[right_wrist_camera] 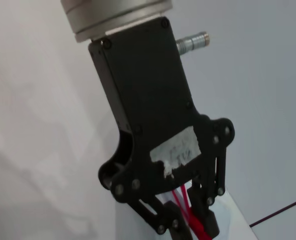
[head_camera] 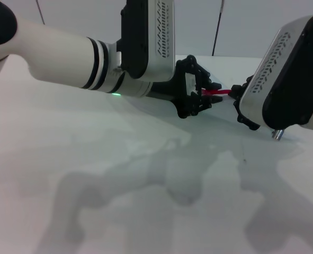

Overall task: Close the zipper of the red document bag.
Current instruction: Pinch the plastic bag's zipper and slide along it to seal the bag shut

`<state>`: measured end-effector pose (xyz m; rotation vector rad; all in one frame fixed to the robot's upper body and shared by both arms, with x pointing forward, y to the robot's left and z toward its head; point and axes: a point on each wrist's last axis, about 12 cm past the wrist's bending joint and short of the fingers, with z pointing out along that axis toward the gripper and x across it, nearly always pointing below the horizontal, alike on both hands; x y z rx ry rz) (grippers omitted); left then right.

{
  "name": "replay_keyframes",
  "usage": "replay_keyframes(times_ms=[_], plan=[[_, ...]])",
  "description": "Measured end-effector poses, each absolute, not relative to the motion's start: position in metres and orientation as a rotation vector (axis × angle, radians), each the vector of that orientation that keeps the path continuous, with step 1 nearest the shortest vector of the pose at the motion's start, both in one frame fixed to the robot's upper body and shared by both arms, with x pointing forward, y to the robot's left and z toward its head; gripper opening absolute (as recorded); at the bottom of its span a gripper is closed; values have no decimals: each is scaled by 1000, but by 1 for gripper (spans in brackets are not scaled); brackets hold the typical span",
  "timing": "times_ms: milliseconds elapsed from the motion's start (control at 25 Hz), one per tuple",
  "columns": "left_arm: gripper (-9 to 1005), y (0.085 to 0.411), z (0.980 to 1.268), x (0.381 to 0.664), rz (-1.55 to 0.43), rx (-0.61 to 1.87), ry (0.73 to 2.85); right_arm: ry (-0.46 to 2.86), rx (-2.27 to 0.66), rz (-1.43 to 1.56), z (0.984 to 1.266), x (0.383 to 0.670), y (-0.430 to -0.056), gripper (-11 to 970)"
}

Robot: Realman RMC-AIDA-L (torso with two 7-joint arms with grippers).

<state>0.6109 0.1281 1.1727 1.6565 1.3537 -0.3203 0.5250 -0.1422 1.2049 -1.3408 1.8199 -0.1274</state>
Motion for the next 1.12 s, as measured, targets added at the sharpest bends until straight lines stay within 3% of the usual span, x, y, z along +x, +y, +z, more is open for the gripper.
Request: replay_keyframes(times_ms=[1120], plan=[[160,125,1172,611,-335,1657,1318,1811,-1351,-128,1205,523,-140,20]])
